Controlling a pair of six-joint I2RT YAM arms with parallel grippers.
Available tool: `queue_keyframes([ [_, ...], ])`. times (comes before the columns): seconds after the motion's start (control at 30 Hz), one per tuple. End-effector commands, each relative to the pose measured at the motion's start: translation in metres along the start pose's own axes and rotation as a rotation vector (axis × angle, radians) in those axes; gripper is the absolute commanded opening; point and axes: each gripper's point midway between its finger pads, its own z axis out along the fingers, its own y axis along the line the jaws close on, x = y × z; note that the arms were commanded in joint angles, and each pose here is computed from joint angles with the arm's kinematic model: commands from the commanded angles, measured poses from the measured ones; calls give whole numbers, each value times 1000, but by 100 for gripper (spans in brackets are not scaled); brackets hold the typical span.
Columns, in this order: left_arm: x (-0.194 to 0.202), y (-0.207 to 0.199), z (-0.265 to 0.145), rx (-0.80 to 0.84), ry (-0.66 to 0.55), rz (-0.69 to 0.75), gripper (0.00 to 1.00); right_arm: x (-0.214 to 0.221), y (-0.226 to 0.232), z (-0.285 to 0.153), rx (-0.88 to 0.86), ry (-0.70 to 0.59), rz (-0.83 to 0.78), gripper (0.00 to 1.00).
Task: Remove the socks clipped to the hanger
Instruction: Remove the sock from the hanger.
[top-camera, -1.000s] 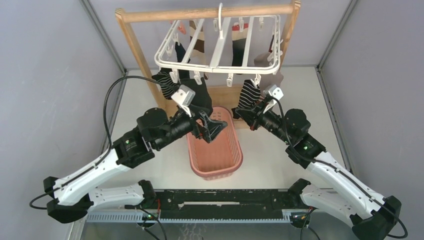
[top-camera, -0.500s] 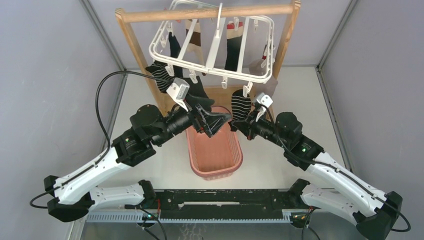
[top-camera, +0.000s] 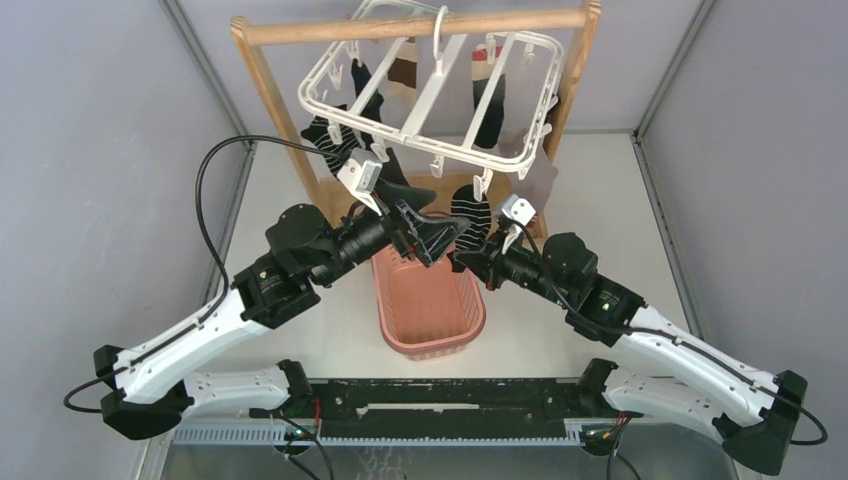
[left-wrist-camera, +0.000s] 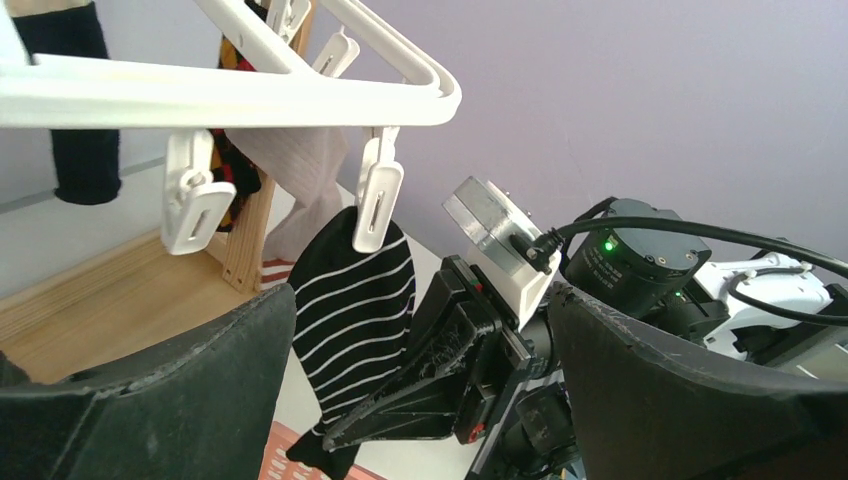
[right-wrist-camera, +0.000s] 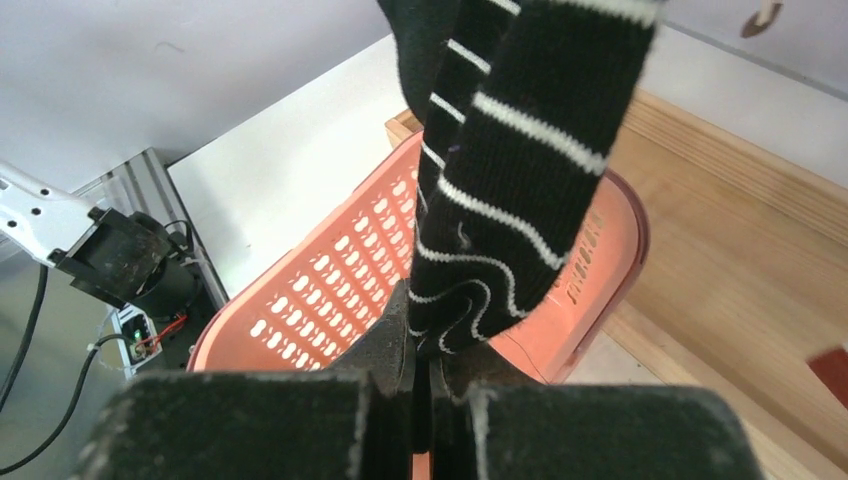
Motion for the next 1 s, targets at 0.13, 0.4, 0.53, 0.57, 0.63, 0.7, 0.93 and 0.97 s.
queue_keyframes([
  [0.13,-48,-15,-6,44,-131,74,100,-40,25,-4,-83,-94,-20,0],
  [0.4,-46,-14,-1,136,-102,96,97,-43,36,-6,-141,-83,-25,0],
  [0.53,-50,-7,-1,189,-127,93,95,-41,40,-6,-160,-76,-26,0],
  [0.57,-48,-7,-1,207,-123,93,95,-40,41,-6,-166,-73,-27,0],
  [0.63,-48,-9,-1,250,-120,97,95,-40,42,-5,-172,-71,-26,0],
  [0.7,-46,-13,0,287,-110,97,95,-40,43,-4,-181,-68,-29,0],
  [0.93,-37,-30,7,419,-67,92,93,-41,46,-3,-198,-64,-29,0],
  [0.97,-35,-31,8,434,-60,93,93,-40,46,-3,-198,-63,-28,0],
])
